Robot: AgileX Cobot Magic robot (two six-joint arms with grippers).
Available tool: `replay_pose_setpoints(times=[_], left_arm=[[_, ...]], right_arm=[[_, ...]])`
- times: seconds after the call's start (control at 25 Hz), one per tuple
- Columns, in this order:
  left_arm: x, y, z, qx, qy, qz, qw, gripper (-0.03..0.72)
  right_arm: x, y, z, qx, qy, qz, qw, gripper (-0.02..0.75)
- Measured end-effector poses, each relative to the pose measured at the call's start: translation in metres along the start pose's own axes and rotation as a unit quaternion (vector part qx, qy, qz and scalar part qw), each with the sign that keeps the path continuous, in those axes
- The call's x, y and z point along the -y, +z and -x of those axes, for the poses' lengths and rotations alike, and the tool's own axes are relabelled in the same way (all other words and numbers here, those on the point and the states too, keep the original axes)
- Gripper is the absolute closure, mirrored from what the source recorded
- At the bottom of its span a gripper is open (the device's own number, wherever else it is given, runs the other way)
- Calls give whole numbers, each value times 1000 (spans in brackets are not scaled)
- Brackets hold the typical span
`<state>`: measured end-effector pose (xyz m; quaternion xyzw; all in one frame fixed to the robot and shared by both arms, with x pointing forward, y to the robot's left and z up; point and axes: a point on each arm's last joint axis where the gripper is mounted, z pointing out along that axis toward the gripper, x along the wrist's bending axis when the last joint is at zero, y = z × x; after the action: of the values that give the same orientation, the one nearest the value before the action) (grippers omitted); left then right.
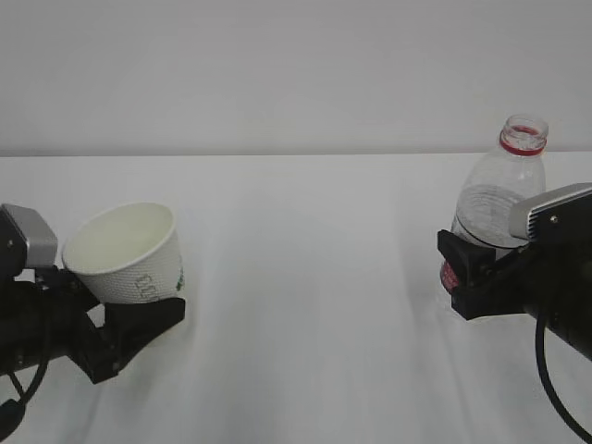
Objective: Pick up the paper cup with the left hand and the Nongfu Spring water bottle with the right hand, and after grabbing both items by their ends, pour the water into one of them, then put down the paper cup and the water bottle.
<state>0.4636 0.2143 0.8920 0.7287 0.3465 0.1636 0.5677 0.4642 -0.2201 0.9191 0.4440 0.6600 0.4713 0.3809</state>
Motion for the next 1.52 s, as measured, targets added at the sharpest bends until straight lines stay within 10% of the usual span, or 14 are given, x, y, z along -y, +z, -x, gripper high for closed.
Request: replay_pose_setpoints(times=[0.88, 1.52], left_arm=[[-24, 54, 88, 192, 99, 25, 976, 116], [-14, 60, 119, 242, 140, -26, 960, 122]], right_arm=[[2, 0, -2, -9, -5, -11, 1000, 225], [2, 0, -7, -41, -26, -8, 999, 225]])
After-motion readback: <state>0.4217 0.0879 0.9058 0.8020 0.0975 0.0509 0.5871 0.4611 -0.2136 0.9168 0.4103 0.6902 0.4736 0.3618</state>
